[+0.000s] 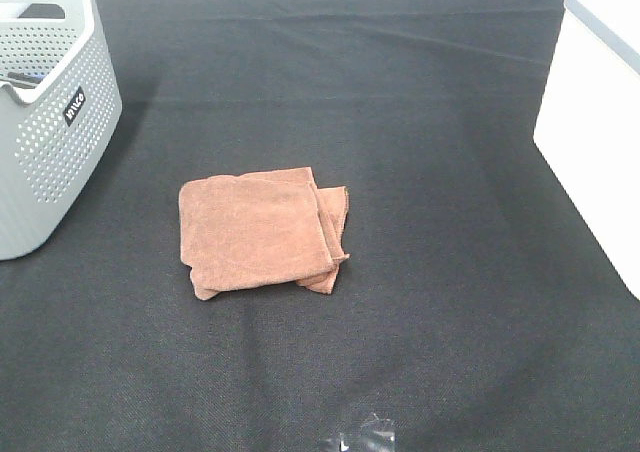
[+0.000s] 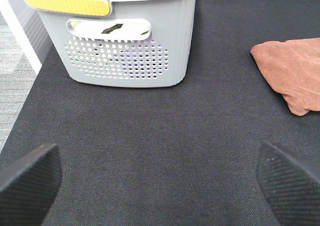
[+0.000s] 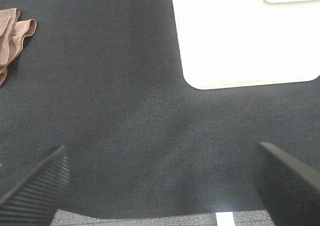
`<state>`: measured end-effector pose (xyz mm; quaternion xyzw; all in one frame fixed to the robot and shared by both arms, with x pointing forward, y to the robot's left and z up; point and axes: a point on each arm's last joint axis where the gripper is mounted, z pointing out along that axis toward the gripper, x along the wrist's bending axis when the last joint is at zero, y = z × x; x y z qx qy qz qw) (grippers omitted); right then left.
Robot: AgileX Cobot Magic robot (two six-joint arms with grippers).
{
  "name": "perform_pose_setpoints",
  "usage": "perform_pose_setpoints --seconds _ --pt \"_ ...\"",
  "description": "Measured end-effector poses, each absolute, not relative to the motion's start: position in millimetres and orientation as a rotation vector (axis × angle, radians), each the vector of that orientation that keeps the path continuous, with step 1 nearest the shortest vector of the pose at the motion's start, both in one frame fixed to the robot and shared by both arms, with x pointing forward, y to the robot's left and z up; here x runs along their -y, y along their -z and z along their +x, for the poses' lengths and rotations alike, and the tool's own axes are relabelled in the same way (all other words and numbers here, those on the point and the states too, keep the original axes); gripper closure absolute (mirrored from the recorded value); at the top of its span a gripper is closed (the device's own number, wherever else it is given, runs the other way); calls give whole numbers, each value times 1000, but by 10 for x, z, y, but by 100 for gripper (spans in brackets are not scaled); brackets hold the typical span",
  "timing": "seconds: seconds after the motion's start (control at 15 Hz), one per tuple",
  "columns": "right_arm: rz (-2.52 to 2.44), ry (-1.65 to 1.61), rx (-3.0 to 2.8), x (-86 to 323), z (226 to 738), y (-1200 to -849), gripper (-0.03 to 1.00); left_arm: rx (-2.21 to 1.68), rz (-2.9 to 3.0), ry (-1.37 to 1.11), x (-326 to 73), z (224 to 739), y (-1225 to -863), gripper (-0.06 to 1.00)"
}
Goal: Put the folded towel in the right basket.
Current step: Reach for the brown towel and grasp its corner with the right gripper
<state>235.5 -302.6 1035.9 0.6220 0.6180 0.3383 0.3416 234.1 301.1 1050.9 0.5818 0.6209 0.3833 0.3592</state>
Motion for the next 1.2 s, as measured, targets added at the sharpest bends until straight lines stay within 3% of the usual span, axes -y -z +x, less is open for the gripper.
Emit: perform_pose_setpoints --seconds 1.2 --pt "1618 -880 -1607 3026 2355 -10359 1 -1601 1501 -988 -3011 2341 -10509 -4"
